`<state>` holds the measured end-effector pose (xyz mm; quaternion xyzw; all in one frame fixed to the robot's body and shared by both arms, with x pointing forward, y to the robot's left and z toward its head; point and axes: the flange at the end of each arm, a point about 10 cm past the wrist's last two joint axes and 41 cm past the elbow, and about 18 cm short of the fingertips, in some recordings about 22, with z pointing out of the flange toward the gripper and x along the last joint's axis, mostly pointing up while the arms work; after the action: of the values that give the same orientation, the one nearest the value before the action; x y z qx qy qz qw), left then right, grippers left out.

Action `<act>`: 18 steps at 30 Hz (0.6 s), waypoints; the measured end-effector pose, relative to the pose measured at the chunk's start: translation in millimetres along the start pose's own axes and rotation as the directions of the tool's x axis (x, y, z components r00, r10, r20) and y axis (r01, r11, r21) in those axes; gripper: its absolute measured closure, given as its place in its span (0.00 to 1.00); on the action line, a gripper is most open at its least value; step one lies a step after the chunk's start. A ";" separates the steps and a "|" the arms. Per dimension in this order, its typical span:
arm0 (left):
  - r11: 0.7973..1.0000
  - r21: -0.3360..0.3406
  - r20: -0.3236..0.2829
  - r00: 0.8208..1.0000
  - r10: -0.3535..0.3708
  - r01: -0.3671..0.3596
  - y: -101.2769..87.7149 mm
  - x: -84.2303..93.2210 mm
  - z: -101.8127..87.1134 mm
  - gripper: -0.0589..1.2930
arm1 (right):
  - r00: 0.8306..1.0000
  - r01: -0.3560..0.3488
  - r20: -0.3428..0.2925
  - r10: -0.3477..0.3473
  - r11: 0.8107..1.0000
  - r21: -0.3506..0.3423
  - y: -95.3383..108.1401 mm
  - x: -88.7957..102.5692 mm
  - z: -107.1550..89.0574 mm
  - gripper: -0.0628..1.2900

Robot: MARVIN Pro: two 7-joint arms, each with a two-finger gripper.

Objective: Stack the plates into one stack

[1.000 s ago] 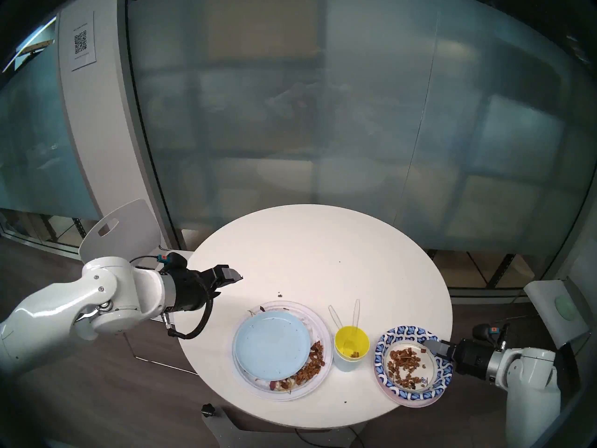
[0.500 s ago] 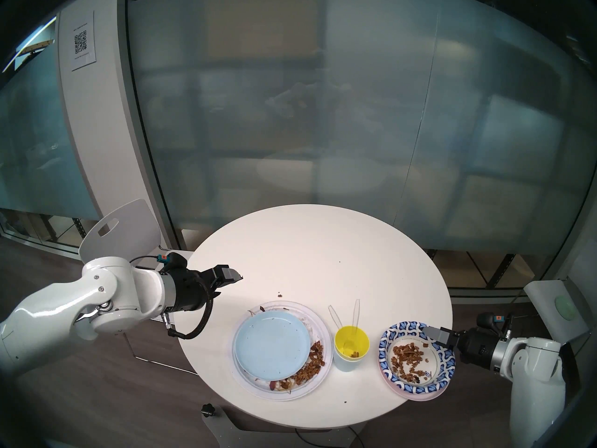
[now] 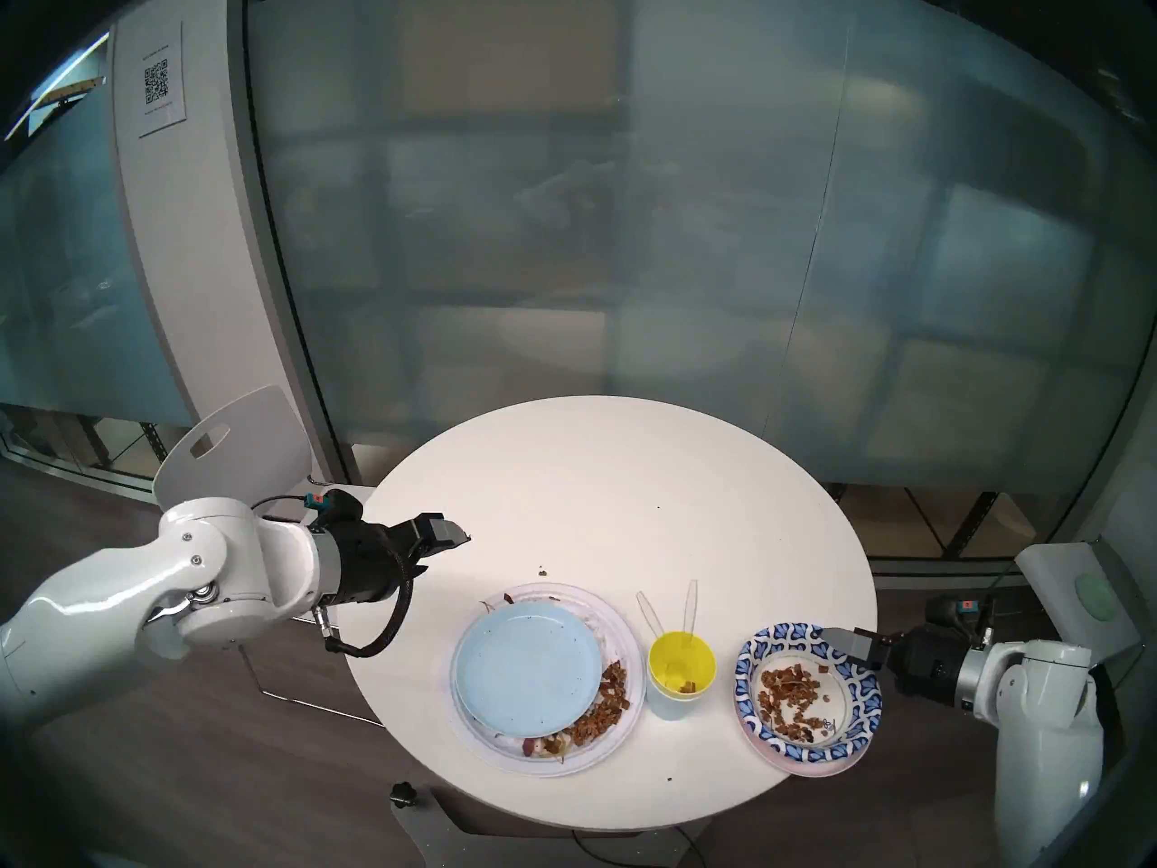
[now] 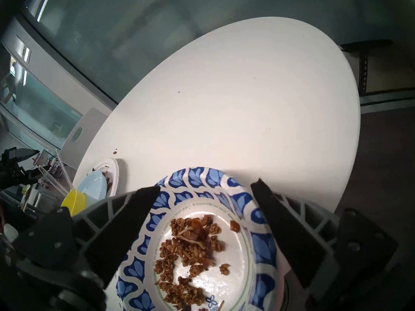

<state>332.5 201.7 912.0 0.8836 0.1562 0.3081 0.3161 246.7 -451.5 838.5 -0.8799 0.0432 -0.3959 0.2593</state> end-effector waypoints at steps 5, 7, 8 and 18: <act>1.000 0.000 0.000 1.000 0.000 0.000 0.0 0.0 0.0 0.06 | 1.000 0.003 0.002 -0.003 1.000 -0.014 2.3 2.0 -8.2 0.10; 1.000 0.000 0.000 1.000 0.000 0.000 0.0 0.0 0.0 0.06 | 1.000 0.005 0.001 -0.005 1.000 -0.018 2.5 3.1 -11.9 0.10; 1.000 0.000 0.000 1.000 0.000 0.000 0.0 0.0 0.0 0.06 | 1.000 0.007 0.000 -0.007 1.000 -0.020 2.2 4.0 -14.8 0.10; 1.000 0.000 0.000 1.000 0.000 0.000 0.0 0.1 0.0 0.06 | 1.000 0.001 -0.022 -0.002 0.999 -0.045 -1.6 -0.1 -45.0 0.10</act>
<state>332.6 201.7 912.0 0.8836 0.1561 0.3082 0.3161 214.1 -469.1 864.1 -0.8811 0.0544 -0.4048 0.2385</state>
